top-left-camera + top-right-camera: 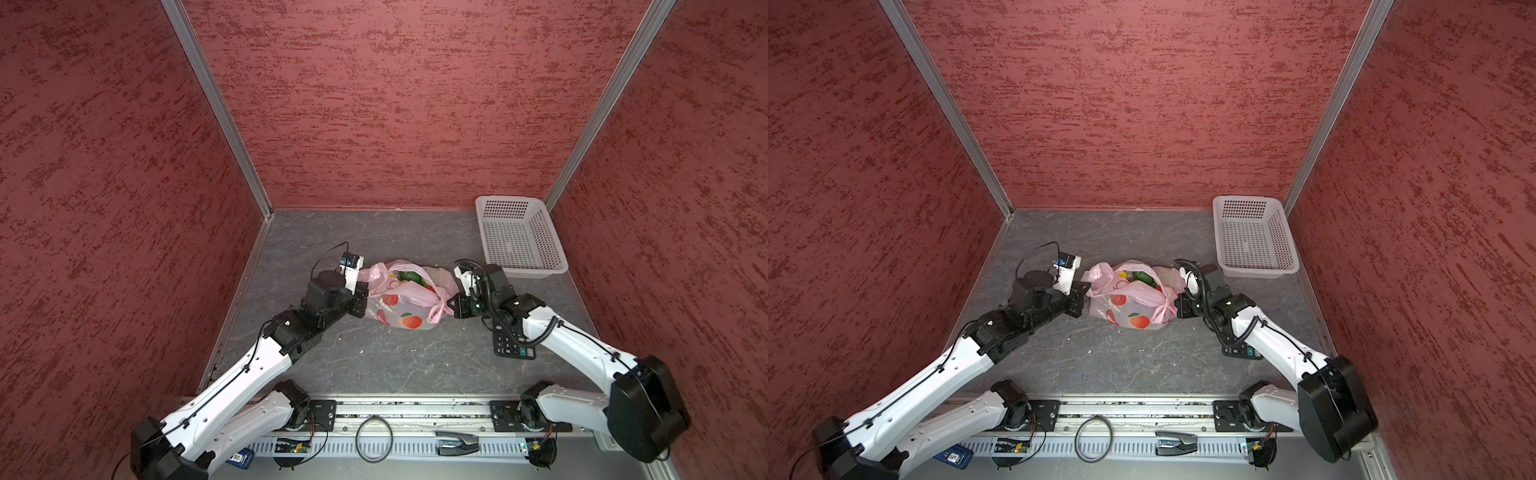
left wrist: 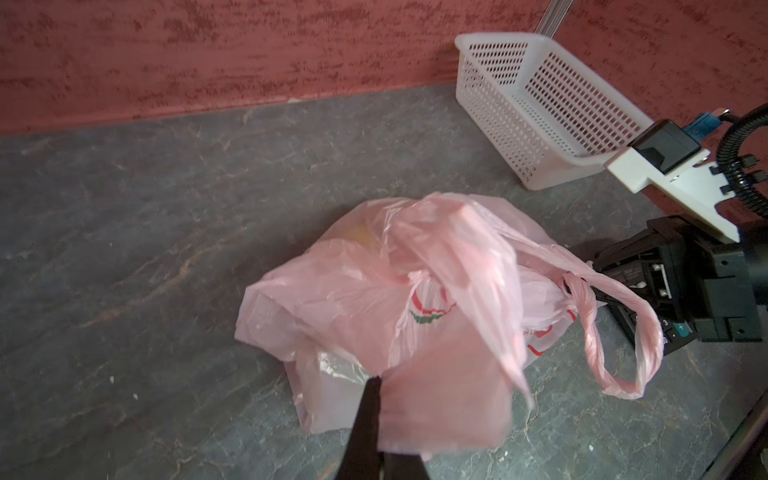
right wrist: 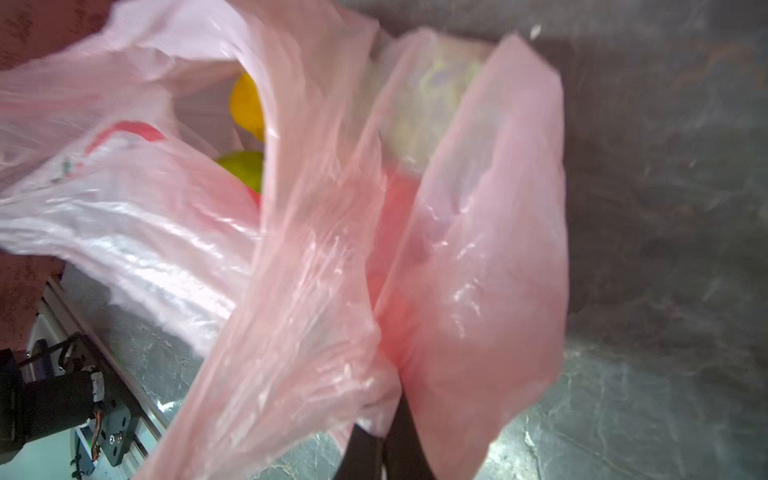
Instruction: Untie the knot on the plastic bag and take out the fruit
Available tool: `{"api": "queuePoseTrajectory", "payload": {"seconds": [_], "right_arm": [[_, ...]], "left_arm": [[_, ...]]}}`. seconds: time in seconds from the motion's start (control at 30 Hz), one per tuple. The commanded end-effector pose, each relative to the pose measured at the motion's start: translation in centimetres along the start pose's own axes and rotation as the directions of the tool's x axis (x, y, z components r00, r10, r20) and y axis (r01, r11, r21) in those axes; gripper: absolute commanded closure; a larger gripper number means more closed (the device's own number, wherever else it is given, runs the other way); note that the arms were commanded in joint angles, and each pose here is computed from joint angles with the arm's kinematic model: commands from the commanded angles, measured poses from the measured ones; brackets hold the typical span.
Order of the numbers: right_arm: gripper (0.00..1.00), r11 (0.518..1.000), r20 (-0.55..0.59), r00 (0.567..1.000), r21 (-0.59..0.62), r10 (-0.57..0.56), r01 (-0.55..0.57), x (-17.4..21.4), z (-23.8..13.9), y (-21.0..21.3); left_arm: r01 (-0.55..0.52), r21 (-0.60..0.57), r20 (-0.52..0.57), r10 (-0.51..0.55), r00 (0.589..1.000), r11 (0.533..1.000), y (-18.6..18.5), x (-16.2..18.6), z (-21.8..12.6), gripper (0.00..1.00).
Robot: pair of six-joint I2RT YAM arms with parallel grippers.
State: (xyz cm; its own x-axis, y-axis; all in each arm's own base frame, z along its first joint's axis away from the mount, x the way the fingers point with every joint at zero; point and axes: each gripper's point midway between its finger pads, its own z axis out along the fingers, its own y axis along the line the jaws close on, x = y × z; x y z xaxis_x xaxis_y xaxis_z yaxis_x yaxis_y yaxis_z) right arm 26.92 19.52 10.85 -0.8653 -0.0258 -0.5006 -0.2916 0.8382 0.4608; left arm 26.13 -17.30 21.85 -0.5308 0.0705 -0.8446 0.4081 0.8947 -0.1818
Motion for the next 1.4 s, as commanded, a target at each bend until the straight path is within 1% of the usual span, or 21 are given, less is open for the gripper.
{"api": "queuePoseTrajectory", "payload": {"seconds": [0.0, 0.1, 0.17, 0.2, 0.23, 0.27, 0.3, 0.33, 0.4, 0.43, 0.5, 0.6, 0.7, 0.8, 0.87, 0.97, 1.13, 1.2, 1.27, 1.33, 1.37], "right_arm": [[1.0, 0.998, -0.026, 0.998, 0.039, 0.052, -0.051, 1.1, 1.8, -1.3], [1.0, 0.998, -0.069, 0.997, 0.057, 0.028, -0.024, 1.5, 2.3, -1.6], [1.0, 0.998, -0.058, 0.998, 0.053, -0.015, 0.018, 0.4, 1.4, -0.9], [0.97, 0.998, -0.051, 0.998, 0.048, -0.041, 0.044, -0.3, 0.8, -0.4], [0.84, 0.996, -0.048, 0.997, 0.046, -0.068, 0.07, -1.0, 0.0, 0.2], [0.77, 0.995, -0.048, 0.995, 0.039, -0.087, 0.089, -1.5, -0.5, 0.6], [0.64, 0.993, -0.05, 0.992, 0.024, -0.118, 0.119, -2.1, -1.4, 1.5], [0.54, 0.99, -0.055, 0.989, 0.015, -0.138, 0.139, -2.6, -2.1, 2.0], [0.4, 0.983, -0.056, 0.982, -0.008, -0.182, 0.182, -3.5, -3.4, 3.2], [0.34, 0.98, -0.05, 0.979, -0.015, -0.2, 0.2, -4.0, -4.1, 3.8], [0.26, 0.972, -0.032, 0.971, -0.02, -0.235, 0.235, -5.2, -5.3, 4.7], [0.18, 0.957, -0.007, 0.958, -0.024, -0.288, 0.287, -7.0, -6.7, 5.9], [0.13, 0.942, 0.031, 0.942, -0.031, -0.334, 0.335, -9.4, -7.5, 7.3], [0.09, 0.926, 0.057, 0.926, -0.043, -0.373, 0.376, -11.7, -7.3, 8.5], [0.06, 0.914, 0.071, 0.914, -0.037, -0.4, 0.403, -13.3, -6.4, 8.7], [0.04, 0.897, 0.062, 0.896, -0.026, -0.439, 0.441, -15.2, -3.9, 8.6], [0.02, 0.874, 0.009, 0.875, -0.04, -0.485, 0.485, -14.6, 0.8, 7.8], [0.02, 0.868, -0.011, 0.87, -0.076, -0.493, 0.491, -13.5, 2.4, 8.1], [0.02, 0.853, -0.025, 0.856, -0.093, -0.517, 0.513, -12.3, 3.6, 8.4], [0.02, 0.847, -0.035, 0.847, -0.055, -0.53, 0.528, -11.7, 5.1, 7.9], [0.02, 0.852, -0.045, 0.851, -0.012, -0.524, 0.524, -11.7, 6.0, 7.1]], "left_arm": [[0.072, -0.016, -0.01, -0.072, 0.997, 0.997, 0.6, 1.3, -0.1, 1.0], [0.071, -0.01, 0.012, -0.071, 0.997, 0.997, 0.5, 0.6, -0.5, 1.0], [0.056, -0.006, 0.017, -0.056, 0.998, 0.998, 0.4, 0.1, -0.6, 1.0], [0.046, -0.004, 0.024, -0.046, 0.999, 0.999, 0.2, -0.3, -0.8, 1.0], [0.039, -0.002, 0.028, -0.039, 0.999, 0.999, 0.2, -0.6, -0.9, 1.0], [0.03, 0.0, 0.032, -0.03, 0.999, 1.0, 0.1, -0.9, -0.9, 1.0], [0.024, 0.003, 0.037, -0.024, 0.999, 1.0, 0.0, -1.2, -1.0, 1.0], [0.019, 0.006, 0.043, -0.02, 0.999, 1.0, -0.1, -1.4, -1.1, 1.0], [0.011, 0.01, 0.052, -0.011, 0.999, 1.0, -0.2, -1.9, -1.2, 1.0], [0.009, 0.012, 0.056, -0.01, 0.998, 1.0, -0.3, -2.1, -1.3, 1.0], [0.005, 0.014, 0.067, -0.006, 0.998, 1.0, -0.4, -2.4, -1.4, 1.0], [0.0, 0.011, 0.069, -0.001, 0.998, 1.0, -0.4, -2.6, -1.5, 1.0], [0.0, 0.013, 0.079, -0.001, 0.997, 1.0, -0.4, -2.9, -1.6, 1.0], [-0.004, 0.021, 0.083, 0.002, 0.997, 1.0, -0.6, -3.2, -1.6, 1.0], [-0.005, 0.021, 0.083, 0.003, 0.997, 1.0, -0.7, -3.3, -1.5, 1.0], [-0.003, 0.012, 0.089, 0.002, 0.996, 1.0, -0.5, -3.4, -1.5, 1.0], [0.001, 0.001, 0.092, -0.001, 0.996, 1.0, -0.2, -3.5, -1.5, 1.0], [0.008, 0.0, 0.091, -0.008, 0.996, 1.0, -0.1, -3.4, -1.5, 1.0], [0.009, -0.002, 0.09, -0.009, 0.996, 1.0, -0.1, -3.4, -1.5, 1.0], [0.013, -0.004, 0.095, -0.013, 0.995, 1.0, 0.0, -3.4, -1.6, 1.0], [0.014, -0.005, 0.098, -0.014, 0.995, 1.0, 0.1, -3.4, -1.7, 1.0]]}}
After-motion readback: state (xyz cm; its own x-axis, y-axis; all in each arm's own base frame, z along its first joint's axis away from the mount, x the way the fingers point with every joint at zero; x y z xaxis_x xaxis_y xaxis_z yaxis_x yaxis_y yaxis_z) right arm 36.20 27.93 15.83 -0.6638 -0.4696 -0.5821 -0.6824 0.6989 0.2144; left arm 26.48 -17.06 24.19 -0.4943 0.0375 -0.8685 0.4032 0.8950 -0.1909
